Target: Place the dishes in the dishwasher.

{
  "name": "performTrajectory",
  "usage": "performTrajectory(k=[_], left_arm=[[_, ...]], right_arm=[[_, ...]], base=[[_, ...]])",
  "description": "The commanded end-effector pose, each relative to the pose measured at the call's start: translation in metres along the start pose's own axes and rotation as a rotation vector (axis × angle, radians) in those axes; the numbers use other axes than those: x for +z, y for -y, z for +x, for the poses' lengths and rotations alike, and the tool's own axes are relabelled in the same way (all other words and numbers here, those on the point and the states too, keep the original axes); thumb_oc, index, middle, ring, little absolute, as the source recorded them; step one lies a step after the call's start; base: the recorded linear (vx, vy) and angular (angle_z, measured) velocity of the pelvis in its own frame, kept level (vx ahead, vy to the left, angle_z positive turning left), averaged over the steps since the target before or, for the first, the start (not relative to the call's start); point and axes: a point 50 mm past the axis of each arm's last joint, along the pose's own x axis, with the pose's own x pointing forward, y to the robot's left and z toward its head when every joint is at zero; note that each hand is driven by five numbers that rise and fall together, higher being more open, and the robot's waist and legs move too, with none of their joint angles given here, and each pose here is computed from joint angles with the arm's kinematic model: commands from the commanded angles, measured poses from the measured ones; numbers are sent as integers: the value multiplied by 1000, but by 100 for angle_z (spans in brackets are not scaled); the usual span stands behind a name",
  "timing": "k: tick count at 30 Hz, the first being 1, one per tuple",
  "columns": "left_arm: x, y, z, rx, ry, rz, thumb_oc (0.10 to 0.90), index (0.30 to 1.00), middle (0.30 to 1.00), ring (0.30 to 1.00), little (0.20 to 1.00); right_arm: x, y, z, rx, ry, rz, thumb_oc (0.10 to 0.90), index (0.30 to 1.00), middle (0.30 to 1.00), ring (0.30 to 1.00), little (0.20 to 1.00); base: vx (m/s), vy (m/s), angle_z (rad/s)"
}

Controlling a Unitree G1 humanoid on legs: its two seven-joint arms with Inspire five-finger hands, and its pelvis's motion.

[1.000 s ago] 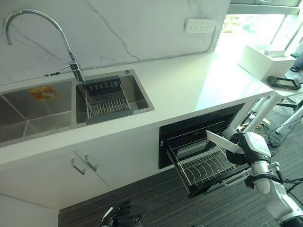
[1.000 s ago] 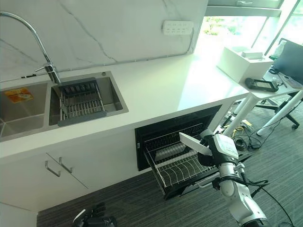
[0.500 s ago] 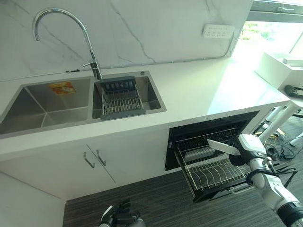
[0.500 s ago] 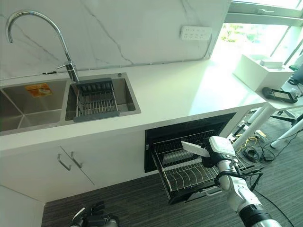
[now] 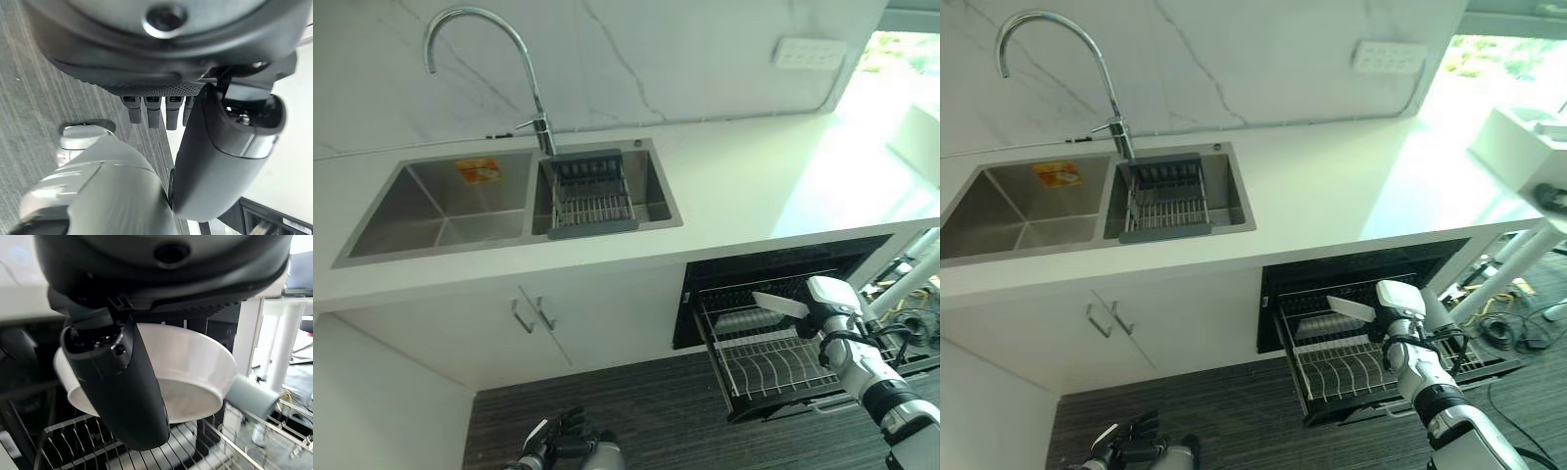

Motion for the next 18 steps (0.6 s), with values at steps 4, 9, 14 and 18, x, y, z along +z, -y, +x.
performTrajectory(k=[4, 9, 14, 18], left_arm=[[2, -26, -10, 28, -8, 84, 800, 900, 900, 900, 900], [25, -22, -3, 7, 80, 90, 800, 900, 900, 900, 900], [40, -17, 1, -20, 143, 101, 800, 900, 900, 900, 900], [57, -15, 3, -34, 204, 104, 800, 900, 900, 900, 900]], right_arm=[[16, 105, 31, -319, 13, 99, 400, 300, 300, 300, 300], [21, 131, 36, -377, 14, 81, 400, 300, 300, 300, 300], [27, 153, 39, -412, 26, 49, 400, 300, 300, 300, 300], [40, 171, 40, -472, 70, 42, 400, 300, 300, 300, 300]], base=[[-221, 47, 12], [-173, 2, 3], [-93, 9, 3], [-79, 7, 2]])
